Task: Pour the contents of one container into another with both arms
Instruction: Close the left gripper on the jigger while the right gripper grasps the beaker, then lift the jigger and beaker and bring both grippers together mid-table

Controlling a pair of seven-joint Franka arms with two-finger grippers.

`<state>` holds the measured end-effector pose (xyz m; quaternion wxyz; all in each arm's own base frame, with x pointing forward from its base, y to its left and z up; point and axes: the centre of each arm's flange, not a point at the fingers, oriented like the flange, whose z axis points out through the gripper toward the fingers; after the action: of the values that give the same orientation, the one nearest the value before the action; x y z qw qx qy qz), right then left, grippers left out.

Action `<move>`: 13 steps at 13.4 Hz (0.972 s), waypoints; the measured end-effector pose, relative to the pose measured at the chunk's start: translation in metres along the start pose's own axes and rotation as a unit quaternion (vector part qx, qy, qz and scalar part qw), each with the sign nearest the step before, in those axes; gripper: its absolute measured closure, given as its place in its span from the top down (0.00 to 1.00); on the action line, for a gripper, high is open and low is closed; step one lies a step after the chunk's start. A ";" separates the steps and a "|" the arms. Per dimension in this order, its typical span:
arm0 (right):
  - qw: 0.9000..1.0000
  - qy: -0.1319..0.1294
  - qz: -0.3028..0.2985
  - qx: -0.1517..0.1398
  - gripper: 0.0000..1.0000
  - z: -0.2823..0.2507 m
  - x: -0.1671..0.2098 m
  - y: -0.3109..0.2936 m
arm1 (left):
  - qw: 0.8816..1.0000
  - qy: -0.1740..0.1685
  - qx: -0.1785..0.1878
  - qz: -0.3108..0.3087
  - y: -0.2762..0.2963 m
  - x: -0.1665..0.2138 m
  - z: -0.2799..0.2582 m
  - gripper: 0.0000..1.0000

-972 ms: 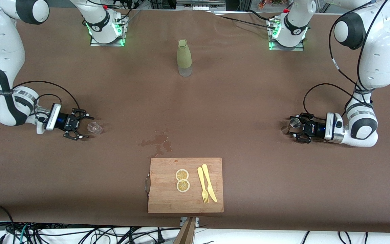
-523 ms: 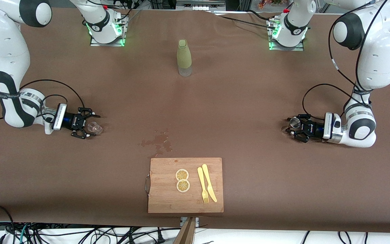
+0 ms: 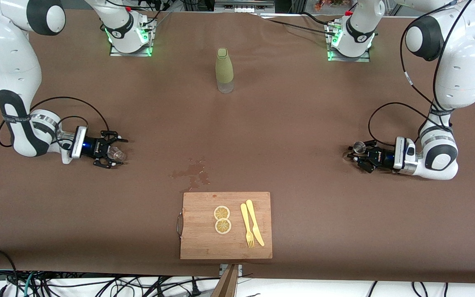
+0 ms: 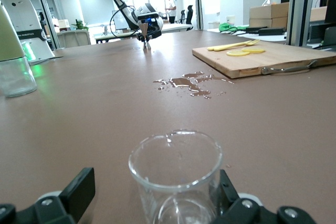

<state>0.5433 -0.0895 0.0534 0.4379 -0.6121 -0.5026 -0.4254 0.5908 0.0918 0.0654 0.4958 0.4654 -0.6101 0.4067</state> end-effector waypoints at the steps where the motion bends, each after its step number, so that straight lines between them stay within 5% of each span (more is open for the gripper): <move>1: 1.000 0.002 -0.002 0.000 1.00 0.001 -0.001 0.000 | 1.000 0.001 0.000 0.002 0.000 0.000 0.000 0.24; 4: 1.000 0.003 -0.011 0.001 0.96 0.001 0.001 0.001 | 1.000 0.002 0.000 0.007 0.000 0.001 0.000 0.23; 9: 0.999 0.001 -0.041 -0.002 0.40 -0.001 0.008 0.011 | 1.000 0.005 0.004 0.012 -0.002 0.002 0.000 0.22; 13: 0.999 0.004 -0.044 -0.014 0.28 0.000 0.012 0.017 | 1.000 0.017 -0.002 0.017 -0.004 0.007 0.002 0.21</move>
<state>0.5612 -0.0888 0.0628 0.4116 -0.5938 -0.5215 -0.4539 0.5934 0.0879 0.0719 0.5001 0.4474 -0.6099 0.4216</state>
